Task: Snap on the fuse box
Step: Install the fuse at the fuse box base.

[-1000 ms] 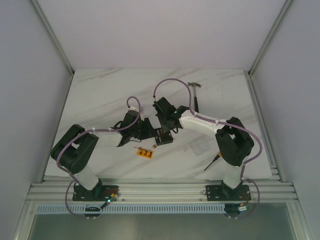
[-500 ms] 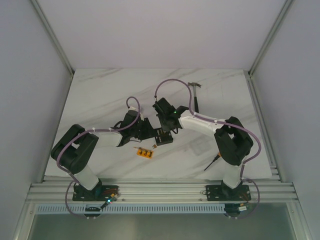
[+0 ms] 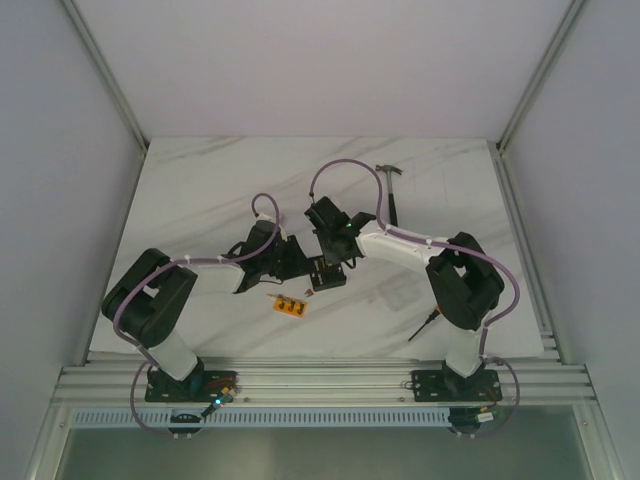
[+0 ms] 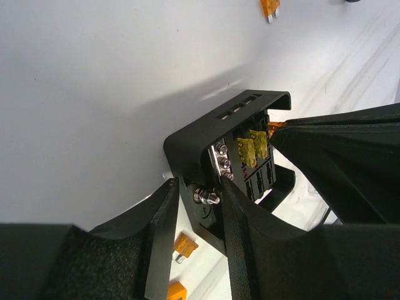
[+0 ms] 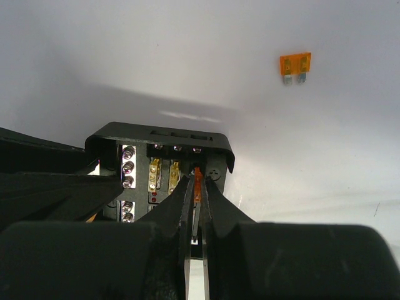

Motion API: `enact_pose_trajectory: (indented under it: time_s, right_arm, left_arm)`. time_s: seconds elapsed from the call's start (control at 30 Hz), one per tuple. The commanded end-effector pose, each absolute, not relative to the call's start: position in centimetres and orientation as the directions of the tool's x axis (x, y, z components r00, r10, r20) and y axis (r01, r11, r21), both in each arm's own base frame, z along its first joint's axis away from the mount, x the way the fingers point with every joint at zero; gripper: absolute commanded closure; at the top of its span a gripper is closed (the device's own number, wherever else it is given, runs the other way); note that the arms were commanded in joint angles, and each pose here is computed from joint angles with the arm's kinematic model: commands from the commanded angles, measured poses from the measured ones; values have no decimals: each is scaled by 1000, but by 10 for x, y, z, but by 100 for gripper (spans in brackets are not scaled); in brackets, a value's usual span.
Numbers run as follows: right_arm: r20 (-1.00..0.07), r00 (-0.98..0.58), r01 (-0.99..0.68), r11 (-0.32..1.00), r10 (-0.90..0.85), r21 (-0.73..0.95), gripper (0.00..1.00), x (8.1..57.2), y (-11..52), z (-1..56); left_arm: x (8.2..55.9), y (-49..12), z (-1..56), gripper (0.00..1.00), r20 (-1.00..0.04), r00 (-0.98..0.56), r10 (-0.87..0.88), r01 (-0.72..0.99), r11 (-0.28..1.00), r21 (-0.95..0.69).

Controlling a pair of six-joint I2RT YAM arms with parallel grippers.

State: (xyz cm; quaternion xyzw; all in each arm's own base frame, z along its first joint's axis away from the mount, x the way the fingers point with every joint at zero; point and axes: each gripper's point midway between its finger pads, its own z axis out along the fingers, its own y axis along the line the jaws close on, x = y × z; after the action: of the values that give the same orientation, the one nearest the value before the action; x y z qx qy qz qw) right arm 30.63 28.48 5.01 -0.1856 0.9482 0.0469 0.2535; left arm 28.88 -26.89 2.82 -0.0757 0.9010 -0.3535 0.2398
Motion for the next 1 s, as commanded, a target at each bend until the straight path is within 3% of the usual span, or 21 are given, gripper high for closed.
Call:
enact_pose_trajectory:
  time_s: [0.0,0.97]
  right_arm:
    - [-480,-814,-367,930,-327,-11,100,306,288,41]
    - [-469,-789,-405,910,-397,-89,100,296,272,17]
  left_arm:
    - [287,-265,19,58,-360,-881,-306,10,750,-661]
    - [282,-262,18,61,-348,-880,-323,-11,747,-665]
